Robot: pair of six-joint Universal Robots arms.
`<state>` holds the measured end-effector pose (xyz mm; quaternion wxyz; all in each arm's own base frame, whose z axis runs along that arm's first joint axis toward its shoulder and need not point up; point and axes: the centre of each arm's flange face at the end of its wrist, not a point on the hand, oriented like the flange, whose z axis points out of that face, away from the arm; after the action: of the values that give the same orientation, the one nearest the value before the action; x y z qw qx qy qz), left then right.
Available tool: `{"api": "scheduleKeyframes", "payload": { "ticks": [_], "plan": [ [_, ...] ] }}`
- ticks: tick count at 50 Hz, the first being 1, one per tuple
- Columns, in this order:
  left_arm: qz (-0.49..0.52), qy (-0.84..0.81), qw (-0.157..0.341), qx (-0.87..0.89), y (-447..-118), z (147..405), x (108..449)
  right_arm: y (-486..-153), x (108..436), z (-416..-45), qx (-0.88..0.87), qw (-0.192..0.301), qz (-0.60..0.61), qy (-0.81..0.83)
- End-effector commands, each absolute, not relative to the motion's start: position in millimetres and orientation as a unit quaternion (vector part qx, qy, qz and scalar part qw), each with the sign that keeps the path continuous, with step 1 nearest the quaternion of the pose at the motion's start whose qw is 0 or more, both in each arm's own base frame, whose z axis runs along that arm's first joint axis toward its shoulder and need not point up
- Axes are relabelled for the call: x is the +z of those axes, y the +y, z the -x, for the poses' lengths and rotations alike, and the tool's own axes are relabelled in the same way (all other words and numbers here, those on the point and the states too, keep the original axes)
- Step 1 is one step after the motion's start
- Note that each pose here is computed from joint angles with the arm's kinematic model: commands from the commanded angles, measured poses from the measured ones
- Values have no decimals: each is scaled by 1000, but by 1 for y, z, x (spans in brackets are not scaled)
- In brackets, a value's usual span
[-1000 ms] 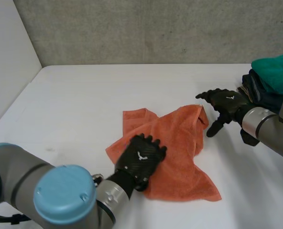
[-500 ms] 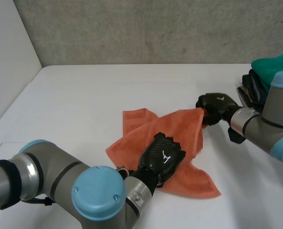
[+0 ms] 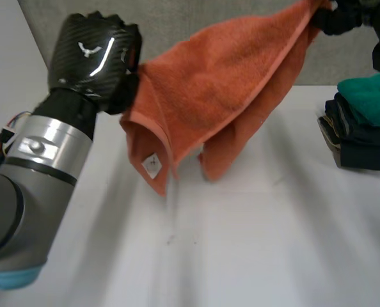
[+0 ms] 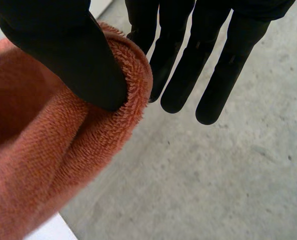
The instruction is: Fold the laundry.
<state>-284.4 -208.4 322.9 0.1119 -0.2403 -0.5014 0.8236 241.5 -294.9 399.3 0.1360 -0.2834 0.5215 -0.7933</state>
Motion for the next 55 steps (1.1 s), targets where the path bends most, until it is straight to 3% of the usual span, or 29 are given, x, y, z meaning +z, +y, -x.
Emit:
{"api": "scheduleKeyframes", "payload": {
  "ticks": [1,10,15,20,28,32,38,45,55],
  "plan": [
    [232,-563,110,785,-251,286,275,-284,357,-292,-745,203,321,549],
    [228,-635,71,734,-326,283,194,-286,254,-342,-650,232,356,629],
    [219,-645,54,730,-360,283,173,-296,206,-358,-635,179,370,654],
    [220,-640,54,734,-358,283,181,-298,205,-360,-646,130,381,649],
    [235,-615,65,750,-294,278,242,-281,246,-342,-667,118,374,634],
    [255,-628,54,733,-259,265,235,-267,259,-326,-652,110,380,647],
    [326,-638,21,698,-222,260,200,-266,235,-301,-592,57,418,687],
    [390,-611,-31,688,-239,274,156,-259,203,-294,-570,29,457,682],
    [448,-575,-85,679,-280,283,121,-296,181,-313,-639,26,444,627]
  ]
}}
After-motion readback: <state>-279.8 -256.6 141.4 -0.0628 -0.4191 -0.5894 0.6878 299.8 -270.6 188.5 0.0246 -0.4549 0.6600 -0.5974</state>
